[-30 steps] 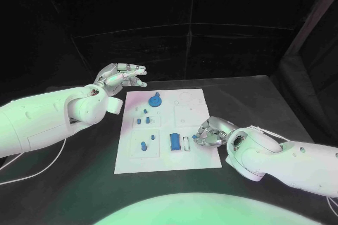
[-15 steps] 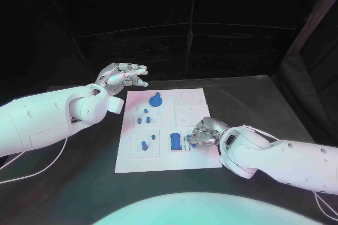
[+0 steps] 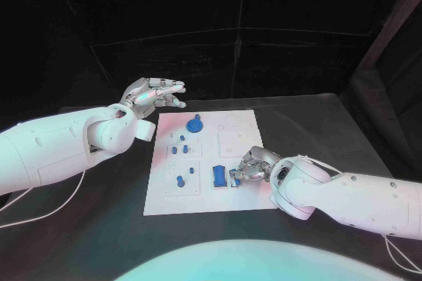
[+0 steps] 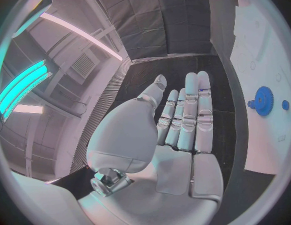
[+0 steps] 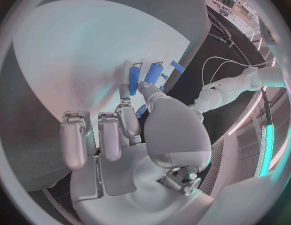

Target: Assemble the parts on the task board

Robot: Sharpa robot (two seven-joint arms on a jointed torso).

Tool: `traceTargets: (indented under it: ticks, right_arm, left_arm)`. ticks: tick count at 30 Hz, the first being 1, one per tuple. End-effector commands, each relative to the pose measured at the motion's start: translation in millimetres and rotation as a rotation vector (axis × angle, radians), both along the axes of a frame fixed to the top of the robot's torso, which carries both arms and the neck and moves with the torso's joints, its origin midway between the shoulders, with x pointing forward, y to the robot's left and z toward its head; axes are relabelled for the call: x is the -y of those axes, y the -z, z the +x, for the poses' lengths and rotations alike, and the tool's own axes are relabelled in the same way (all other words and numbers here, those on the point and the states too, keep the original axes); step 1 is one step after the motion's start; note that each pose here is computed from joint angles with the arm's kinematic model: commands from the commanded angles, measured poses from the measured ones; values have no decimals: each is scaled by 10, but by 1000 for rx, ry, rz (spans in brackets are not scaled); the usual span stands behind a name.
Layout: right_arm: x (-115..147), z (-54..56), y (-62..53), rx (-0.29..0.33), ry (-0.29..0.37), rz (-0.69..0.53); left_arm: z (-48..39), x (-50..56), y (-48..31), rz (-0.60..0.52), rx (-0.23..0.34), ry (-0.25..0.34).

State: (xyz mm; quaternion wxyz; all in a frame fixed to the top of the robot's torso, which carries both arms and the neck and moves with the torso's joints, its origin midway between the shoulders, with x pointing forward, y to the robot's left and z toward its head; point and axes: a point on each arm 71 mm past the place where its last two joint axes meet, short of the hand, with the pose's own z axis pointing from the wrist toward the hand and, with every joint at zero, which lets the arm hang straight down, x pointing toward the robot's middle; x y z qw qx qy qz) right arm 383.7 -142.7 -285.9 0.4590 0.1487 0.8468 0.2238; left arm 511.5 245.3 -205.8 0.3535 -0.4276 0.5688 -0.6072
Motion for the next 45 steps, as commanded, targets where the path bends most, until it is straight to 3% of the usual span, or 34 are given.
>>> traceTargets:
  ticks: [1,34,38,45]
  right_arm:
    - [-17,-11,20,-31,-8,-20]
    - [-14,-18,-9,-1,-21,-15]
    - [10,-15,-40,34,-31,17]
    - [63,-6,-143,155,-106,124]
  left_arm:
    - [0,20,-13,-8,2,17]
    - [3,23,-11,-5,1,20]
    - [2,23,-11,-5,1,20]
    - [2,14,-11,-4,1,18]
